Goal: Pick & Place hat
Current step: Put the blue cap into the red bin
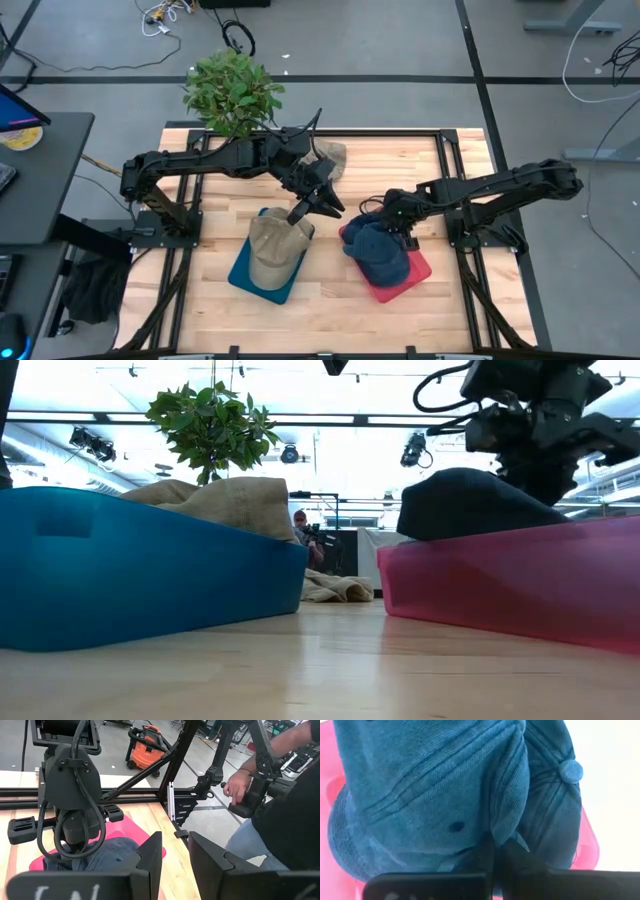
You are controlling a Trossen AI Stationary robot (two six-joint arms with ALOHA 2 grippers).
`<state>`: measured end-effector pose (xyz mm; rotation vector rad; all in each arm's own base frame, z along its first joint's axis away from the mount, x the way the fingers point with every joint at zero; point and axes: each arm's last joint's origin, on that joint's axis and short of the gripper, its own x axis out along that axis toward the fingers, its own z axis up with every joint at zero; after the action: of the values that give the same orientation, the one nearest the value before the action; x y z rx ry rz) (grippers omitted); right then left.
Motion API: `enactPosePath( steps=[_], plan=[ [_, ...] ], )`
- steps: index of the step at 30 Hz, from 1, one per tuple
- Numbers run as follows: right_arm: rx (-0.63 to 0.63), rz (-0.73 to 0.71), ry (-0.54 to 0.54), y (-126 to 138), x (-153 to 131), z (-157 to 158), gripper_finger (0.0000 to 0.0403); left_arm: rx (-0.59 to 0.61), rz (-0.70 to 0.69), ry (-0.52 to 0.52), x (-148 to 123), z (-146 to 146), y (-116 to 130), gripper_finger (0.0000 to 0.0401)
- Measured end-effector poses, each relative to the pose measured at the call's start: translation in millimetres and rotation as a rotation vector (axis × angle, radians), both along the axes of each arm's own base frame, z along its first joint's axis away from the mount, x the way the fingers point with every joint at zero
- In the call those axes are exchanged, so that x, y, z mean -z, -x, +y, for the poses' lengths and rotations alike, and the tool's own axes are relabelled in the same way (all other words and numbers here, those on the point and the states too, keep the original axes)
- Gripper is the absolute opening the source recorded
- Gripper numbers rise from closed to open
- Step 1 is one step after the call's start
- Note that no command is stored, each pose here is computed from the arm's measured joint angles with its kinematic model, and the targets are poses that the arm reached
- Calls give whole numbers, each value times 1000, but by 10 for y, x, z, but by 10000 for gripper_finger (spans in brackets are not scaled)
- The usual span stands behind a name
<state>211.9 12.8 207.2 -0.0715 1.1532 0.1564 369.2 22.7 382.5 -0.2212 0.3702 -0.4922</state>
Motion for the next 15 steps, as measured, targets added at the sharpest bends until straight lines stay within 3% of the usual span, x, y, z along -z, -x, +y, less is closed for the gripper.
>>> enactPosePath(
  steps=[15],
  plan=[
    [81,-36,45,60,-78,-23,6,-20,15,-1,12,6,0,99]
  ],
)
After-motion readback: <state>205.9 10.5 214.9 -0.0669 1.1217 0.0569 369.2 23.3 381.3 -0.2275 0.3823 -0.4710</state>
